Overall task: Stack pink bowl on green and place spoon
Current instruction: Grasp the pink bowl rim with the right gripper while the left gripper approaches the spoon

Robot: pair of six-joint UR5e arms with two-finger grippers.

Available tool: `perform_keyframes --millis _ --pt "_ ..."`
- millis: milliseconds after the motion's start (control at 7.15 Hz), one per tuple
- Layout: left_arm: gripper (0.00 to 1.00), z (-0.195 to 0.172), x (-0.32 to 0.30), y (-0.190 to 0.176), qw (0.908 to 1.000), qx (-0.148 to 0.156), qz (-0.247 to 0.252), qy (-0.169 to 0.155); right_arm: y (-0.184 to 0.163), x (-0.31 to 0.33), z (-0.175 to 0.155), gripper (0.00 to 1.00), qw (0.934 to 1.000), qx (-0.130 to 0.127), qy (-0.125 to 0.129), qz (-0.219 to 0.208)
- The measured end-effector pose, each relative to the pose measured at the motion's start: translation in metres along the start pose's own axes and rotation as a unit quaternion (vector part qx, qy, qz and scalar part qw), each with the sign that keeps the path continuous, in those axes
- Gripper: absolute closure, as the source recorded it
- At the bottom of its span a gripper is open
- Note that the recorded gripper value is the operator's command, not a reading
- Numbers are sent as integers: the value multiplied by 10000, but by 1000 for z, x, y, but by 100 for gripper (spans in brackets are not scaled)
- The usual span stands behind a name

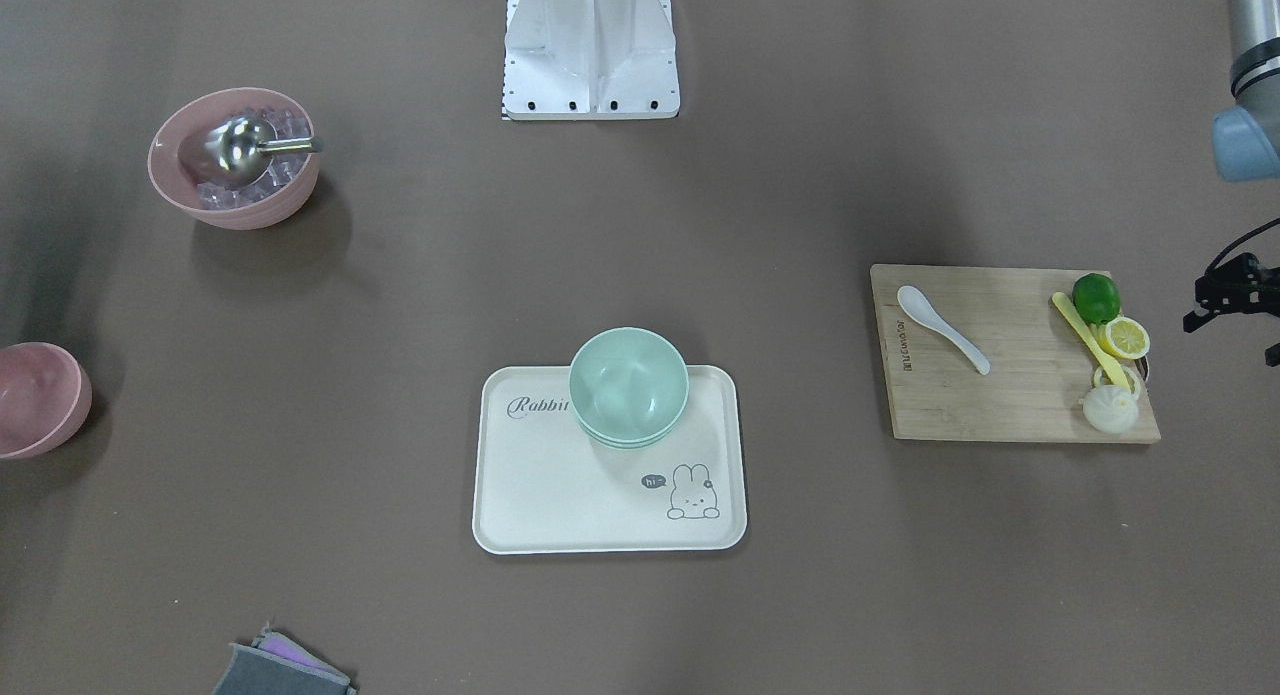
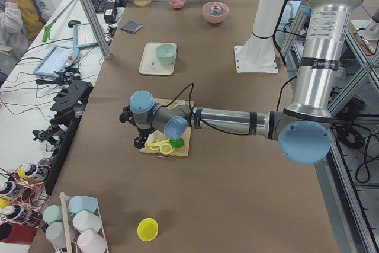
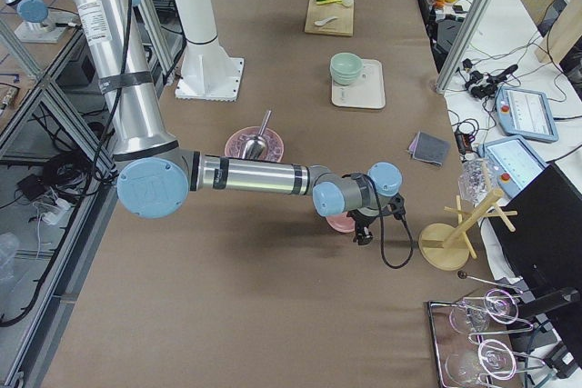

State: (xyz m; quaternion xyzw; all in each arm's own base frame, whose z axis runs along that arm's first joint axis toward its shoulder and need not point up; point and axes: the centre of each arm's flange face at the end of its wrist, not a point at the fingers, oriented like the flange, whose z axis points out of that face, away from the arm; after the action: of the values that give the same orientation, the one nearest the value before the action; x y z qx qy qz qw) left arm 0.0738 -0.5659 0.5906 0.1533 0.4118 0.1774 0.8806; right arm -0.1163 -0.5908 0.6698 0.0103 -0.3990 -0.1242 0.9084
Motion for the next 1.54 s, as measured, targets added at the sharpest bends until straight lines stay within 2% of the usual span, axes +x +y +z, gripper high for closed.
perform_keyframes --millis 419,699,839,978,1258,1538 --pt "2 2 -1 -6 9999 -16 -167 8 -1 -9 19 100 9998 -172 -33 -39" --pt "2 15 14 -13 9980 -95 -618 77 -5 -16 16 100 9999 -141 -83 -51" --pt "2 29 34 -23 9941 -189 -1056 149 -12 -27 8 100 9998 -77 -171 42" --pt "2 44 63 -43 9859 -279 -1636 229 -30 -54 -7 100 9992 53 -309 232" --pt "3 80 139 -92 9648 -510 -2554 372 -71 -150 -42 100 9950 317 -616 718" --pt "5 112 184 -118 9510 -620 -3018 258 -95 -273 -65 100 9869 437 -925 1251"
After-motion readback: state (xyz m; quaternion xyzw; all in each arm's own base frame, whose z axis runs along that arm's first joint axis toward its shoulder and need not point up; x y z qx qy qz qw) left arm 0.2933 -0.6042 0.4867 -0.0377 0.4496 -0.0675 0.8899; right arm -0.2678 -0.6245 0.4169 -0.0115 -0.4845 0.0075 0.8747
